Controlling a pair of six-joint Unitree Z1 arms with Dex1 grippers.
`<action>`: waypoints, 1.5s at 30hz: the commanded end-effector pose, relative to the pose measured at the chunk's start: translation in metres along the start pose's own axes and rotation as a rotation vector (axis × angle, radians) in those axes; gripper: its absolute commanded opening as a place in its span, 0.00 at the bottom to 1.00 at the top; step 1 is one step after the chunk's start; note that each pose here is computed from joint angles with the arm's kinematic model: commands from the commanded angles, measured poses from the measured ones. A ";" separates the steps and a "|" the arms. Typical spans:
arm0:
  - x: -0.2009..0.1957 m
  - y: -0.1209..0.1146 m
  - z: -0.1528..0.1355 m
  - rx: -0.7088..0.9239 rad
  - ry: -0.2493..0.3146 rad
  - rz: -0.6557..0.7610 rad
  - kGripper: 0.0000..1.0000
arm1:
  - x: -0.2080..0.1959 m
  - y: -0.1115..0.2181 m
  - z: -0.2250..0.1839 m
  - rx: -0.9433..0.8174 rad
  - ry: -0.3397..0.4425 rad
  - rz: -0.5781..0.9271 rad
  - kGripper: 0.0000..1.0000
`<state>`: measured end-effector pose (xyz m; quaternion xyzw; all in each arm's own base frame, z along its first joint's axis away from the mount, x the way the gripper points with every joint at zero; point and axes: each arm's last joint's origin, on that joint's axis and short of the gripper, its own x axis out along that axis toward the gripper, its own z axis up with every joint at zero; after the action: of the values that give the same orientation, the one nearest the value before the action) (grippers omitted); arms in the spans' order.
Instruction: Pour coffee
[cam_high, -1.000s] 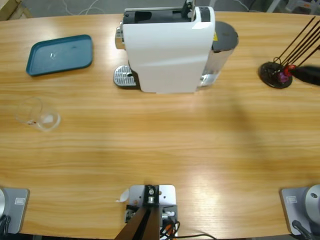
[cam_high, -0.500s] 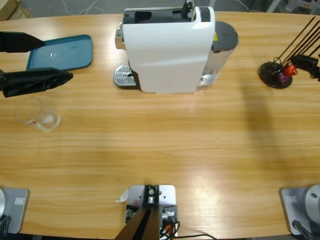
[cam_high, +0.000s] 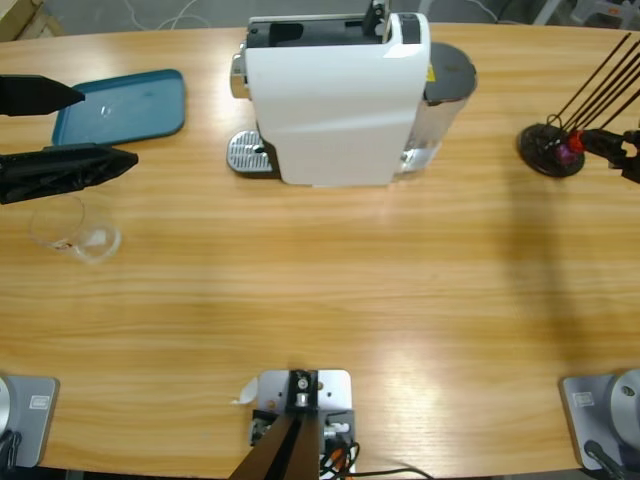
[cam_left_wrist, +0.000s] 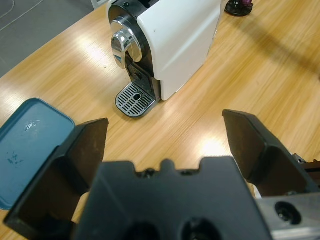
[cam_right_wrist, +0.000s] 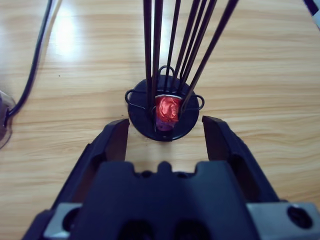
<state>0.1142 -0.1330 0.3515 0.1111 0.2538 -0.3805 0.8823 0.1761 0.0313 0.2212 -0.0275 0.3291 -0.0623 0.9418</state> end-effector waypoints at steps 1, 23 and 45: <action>0.002 0.002 -0.016 -0.013 0.052 0.018 0.99 | 0.026 0.001 -0.018 0.013 0.077 -0.018 0.64; 0.007 0.002 -0.021 -0.033 0.068 0.019 0.99 | 0.046 -0.010 -0.016 0.061 0.049 -0.010 0.55; 0.006 0.002 -0.026 -0.039 0.074 0.023 0.99 | 0.051 -0.009 -0.017 0.039 0.070 -0.002 0.50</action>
<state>0.1123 -0.1304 0.3380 0.1064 0.2775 -0.3730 0.8789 0.2044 0.0182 0.1888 -0.0010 0.3356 -0.0692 0.9395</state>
